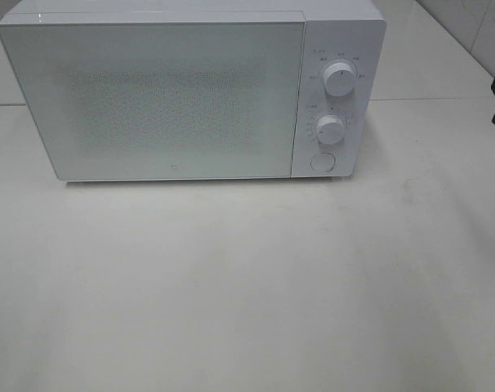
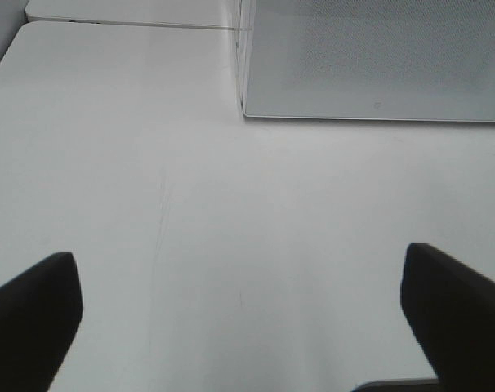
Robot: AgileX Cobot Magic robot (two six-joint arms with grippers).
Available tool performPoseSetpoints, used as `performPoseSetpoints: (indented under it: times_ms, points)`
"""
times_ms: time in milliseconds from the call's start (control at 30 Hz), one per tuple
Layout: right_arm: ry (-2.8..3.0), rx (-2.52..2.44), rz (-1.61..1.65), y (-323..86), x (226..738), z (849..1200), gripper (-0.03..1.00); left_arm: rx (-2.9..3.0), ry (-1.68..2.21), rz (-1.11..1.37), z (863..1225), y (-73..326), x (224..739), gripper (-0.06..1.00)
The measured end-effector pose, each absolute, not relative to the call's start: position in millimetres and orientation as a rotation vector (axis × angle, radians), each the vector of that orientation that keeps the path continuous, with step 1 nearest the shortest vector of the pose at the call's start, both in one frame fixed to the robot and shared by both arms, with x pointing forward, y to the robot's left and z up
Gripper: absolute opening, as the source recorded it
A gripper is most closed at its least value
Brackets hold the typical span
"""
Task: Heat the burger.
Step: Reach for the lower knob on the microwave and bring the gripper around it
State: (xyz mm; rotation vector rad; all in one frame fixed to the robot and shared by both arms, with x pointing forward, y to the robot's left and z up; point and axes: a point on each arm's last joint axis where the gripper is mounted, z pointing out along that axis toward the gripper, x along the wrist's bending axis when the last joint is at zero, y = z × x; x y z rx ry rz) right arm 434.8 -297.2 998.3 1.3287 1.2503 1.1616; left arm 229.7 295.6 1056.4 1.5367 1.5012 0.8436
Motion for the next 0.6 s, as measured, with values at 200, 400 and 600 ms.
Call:
performPoseSetpoints:
  times_ms: [200,400,600]
  points:
    - [1.233,1.308,1.132,-289,440,987,0.75,1.537,1.501,0.844,1056,296,230,0.98]
    - [1.294,1.275,1.074,-266,446,970,0.75,1.537,1.501,0.844,1056,296,230,0.98]
    - [1.311,1.271,1.015,-242,448,949,0.75,1.537,1.501,0.844,1056,296,230,0.98]
